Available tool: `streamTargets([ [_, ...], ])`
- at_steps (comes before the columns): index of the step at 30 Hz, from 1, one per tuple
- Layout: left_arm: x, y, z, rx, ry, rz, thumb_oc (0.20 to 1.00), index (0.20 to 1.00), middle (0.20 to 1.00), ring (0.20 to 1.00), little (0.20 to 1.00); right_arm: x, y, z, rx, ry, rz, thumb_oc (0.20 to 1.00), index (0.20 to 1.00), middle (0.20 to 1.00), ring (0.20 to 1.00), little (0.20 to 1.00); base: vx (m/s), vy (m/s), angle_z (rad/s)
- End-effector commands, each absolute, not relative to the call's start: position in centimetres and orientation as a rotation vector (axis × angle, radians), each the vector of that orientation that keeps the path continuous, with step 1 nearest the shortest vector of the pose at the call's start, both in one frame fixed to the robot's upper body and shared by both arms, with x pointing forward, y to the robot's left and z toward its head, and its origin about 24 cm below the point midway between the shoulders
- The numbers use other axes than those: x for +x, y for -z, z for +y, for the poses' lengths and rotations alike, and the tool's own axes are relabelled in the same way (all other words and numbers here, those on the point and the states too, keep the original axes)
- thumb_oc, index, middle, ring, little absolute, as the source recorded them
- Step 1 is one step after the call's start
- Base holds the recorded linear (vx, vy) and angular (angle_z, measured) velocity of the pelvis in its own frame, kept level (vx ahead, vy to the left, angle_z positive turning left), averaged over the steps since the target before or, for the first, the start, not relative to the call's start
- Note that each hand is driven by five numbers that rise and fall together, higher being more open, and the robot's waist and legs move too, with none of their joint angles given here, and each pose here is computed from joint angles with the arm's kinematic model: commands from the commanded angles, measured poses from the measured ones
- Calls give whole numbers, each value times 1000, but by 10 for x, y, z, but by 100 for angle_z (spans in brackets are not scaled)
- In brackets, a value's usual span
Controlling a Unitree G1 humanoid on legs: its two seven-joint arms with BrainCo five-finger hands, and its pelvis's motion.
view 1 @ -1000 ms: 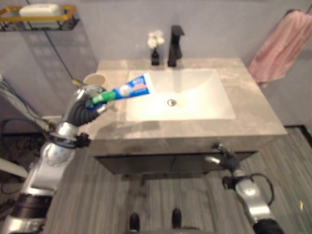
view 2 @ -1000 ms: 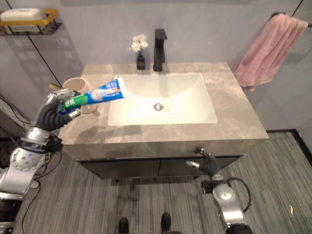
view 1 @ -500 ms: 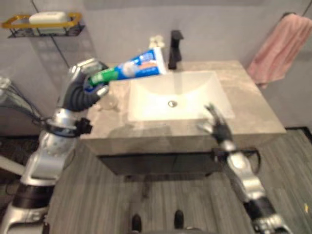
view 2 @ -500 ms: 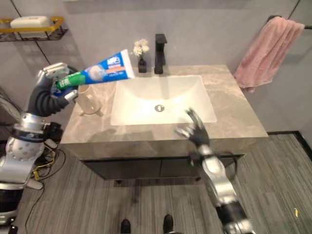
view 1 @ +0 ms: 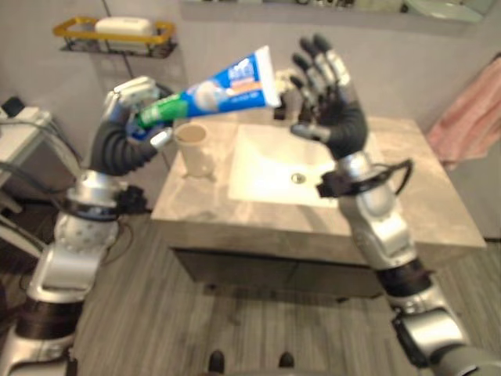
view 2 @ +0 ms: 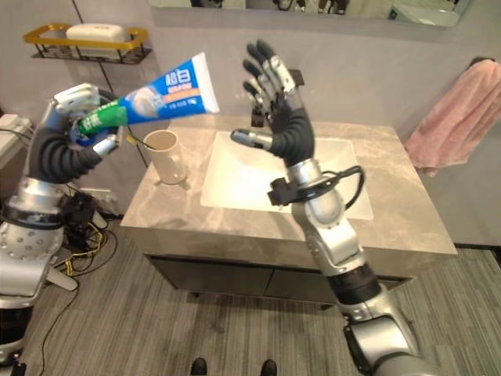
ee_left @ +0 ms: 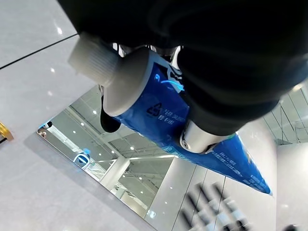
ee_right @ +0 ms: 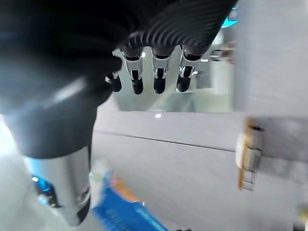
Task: Put brush and paste in cup on sink, flatten towel.
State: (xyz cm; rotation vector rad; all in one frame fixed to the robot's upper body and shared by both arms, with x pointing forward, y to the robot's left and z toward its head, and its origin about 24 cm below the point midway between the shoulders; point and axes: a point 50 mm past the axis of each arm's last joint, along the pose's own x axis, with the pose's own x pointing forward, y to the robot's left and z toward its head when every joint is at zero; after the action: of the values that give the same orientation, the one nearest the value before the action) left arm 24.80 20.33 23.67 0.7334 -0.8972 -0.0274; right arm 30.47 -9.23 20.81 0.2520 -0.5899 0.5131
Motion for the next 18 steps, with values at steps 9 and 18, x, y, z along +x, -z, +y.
streamTargets([
  [9,255,-265,186,633,17,-1047,200,200,200,200,200,296,-242,-60,607,-658,-654,1000,1000,1000,1000,1000,9,34,5],
  [18,259,-253,181,572,33,-1008,200,200,200,200,200,289,-259,-50,688,-696,-715,1000,1000,1000,1000,1000,0,0,0],
])
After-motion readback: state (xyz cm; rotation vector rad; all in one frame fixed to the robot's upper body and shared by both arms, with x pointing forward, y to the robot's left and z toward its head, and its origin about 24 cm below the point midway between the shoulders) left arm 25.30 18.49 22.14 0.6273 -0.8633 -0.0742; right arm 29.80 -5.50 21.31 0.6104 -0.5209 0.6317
